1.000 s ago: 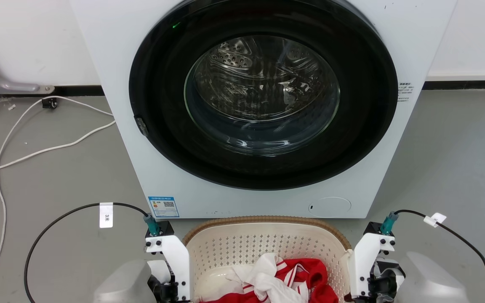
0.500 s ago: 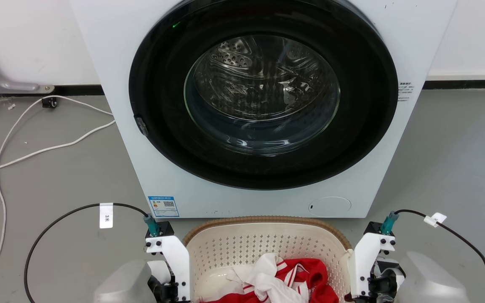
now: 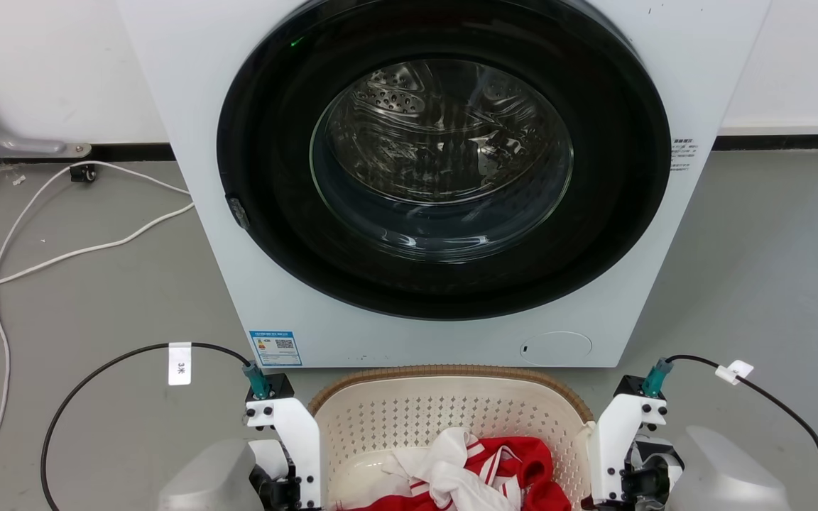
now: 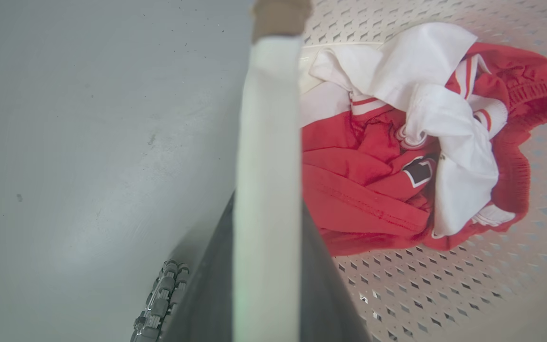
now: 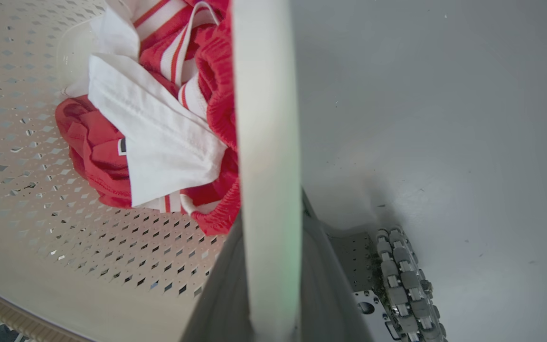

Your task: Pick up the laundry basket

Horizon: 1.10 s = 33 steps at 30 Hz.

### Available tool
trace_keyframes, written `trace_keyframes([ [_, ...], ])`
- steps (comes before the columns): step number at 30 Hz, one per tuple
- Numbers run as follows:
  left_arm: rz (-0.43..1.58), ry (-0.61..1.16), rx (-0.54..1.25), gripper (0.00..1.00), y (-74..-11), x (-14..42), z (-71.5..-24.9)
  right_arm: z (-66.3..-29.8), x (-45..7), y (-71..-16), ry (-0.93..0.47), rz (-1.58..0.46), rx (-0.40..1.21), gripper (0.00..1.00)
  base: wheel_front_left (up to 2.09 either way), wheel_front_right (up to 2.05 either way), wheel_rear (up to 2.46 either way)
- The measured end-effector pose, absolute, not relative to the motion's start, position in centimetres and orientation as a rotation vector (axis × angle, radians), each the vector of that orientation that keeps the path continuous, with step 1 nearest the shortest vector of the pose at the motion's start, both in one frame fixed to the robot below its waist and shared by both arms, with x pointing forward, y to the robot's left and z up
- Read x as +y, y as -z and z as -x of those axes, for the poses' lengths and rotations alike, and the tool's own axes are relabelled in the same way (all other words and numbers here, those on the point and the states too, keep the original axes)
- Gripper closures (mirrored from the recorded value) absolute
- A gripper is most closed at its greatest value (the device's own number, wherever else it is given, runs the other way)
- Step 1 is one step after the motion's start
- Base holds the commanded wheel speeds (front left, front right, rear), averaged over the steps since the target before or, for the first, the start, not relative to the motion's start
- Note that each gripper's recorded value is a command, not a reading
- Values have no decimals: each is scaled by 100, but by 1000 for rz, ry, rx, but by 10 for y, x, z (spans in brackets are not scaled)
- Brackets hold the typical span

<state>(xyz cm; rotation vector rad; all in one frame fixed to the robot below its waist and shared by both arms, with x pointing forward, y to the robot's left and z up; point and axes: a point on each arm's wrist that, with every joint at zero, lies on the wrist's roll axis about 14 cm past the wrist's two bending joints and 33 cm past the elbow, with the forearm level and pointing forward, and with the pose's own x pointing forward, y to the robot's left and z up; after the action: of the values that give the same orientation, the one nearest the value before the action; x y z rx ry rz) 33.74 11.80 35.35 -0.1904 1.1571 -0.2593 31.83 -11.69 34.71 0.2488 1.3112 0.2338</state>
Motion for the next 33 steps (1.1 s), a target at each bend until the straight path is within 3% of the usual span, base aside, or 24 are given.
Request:
trace_keyframes([
  [33, 198, 260, 1160, 100, -353, 117, -335, -316, -117, -346, -232, -251, 1317, 100, 0, 0, 0],
])
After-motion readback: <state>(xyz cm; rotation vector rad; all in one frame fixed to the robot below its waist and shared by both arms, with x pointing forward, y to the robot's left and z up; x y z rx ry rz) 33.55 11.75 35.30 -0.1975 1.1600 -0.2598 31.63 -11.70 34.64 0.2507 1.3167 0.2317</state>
